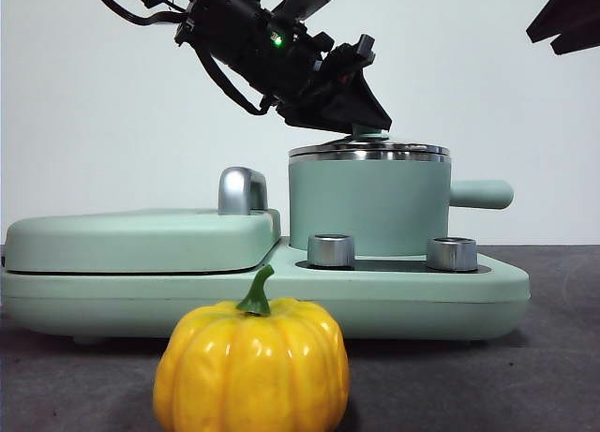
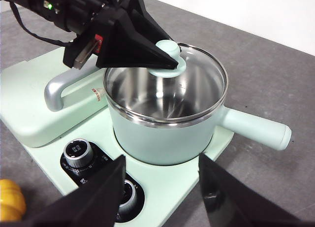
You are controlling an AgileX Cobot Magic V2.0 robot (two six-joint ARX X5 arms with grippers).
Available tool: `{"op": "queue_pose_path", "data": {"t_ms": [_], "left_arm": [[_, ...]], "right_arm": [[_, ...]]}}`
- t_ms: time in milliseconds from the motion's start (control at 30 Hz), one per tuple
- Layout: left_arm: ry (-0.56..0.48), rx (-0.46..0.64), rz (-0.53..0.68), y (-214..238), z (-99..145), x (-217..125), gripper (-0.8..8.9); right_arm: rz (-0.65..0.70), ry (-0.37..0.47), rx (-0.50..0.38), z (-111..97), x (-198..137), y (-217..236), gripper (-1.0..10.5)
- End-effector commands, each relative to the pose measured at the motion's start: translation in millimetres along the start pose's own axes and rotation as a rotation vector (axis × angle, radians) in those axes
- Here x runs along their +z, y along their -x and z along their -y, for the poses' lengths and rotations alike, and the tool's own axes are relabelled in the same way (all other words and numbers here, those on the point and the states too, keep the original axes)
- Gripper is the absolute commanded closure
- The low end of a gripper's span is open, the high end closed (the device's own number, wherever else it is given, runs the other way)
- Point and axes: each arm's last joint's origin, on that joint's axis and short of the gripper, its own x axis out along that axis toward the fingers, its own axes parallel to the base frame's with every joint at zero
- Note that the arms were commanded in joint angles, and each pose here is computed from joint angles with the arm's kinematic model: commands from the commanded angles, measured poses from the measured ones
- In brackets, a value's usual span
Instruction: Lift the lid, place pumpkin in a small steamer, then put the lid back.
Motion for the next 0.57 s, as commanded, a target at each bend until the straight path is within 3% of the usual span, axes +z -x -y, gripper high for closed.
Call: {"op": "queue_pose_path", "data": {"t_ms": [33,567], "left_arm": [[-0.022,-0.003,0.005,-4,1,2,8.07],[-0.065,0.052,0.163,52,0,54,8.07]], "right_arm": [[0.015,0.017,-0.002,0,6,1,7.1],[0.011,0.015,-0.001,0,5,1,7.1]]}}
